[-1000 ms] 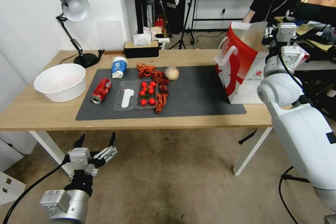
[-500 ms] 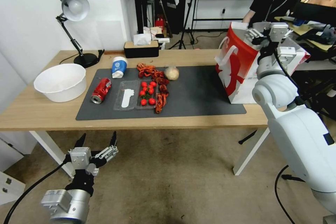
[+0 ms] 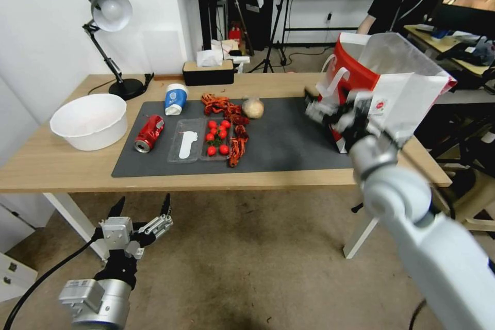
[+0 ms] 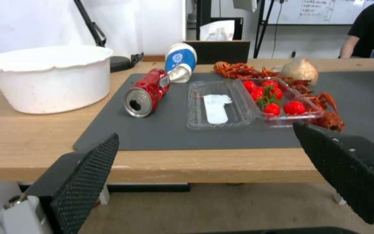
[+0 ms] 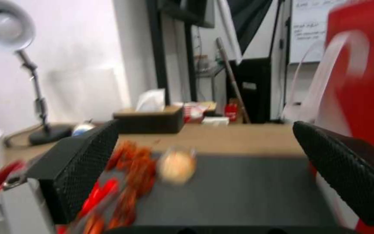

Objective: Pick up the trash from the table and place it into the takeout bag.

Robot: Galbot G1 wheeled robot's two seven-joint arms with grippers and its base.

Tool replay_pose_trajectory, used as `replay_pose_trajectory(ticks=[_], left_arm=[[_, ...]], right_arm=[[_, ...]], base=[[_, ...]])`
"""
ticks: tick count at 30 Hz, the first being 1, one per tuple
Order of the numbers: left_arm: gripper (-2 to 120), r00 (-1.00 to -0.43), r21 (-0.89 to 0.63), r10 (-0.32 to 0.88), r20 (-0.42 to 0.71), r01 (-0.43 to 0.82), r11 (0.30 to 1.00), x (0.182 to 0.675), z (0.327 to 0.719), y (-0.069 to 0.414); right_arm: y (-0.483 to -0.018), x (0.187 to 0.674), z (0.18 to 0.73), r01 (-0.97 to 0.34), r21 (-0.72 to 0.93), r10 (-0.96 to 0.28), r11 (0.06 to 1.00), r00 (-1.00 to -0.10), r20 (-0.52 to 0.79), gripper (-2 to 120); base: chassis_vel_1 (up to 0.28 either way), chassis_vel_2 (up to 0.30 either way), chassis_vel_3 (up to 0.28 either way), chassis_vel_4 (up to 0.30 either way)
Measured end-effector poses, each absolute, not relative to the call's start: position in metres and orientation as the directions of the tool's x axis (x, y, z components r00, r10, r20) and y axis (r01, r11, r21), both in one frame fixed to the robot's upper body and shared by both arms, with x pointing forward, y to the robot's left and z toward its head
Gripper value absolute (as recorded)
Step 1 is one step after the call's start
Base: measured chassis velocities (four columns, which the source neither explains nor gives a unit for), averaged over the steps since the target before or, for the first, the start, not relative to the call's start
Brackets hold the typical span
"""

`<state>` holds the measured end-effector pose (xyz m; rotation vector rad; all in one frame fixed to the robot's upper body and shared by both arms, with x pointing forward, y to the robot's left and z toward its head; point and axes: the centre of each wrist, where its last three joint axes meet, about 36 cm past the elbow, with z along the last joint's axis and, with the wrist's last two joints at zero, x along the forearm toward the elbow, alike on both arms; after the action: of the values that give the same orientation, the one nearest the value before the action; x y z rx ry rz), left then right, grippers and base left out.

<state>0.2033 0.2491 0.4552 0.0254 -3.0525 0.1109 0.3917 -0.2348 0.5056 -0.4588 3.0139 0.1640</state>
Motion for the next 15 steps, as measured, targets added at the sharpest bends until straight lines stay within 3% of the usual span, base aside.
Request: replay_pose_trajectory(ticks=[5,15], left_arm=[[100,-0.996,-0.079,-0.008,0.091,-0.015,0.997,0.205,0.452,0.249],[100,-0.995,-0.083,-0.004,0.096,-0.012,0.996,0.206,0.448,0.248]], right_arm=[[-0.239,0.341,0.449,-0.317,0.115,-0.305,0.941,-0.946,-0.112,100],[-0.255,0.304,0.408,-0.237,0.1,-0.219,0.966,-0.962,-0.165,100]], base=[[0.0,0.0,0.0,0.0],[0.0,0.0,0.0,0.0]])
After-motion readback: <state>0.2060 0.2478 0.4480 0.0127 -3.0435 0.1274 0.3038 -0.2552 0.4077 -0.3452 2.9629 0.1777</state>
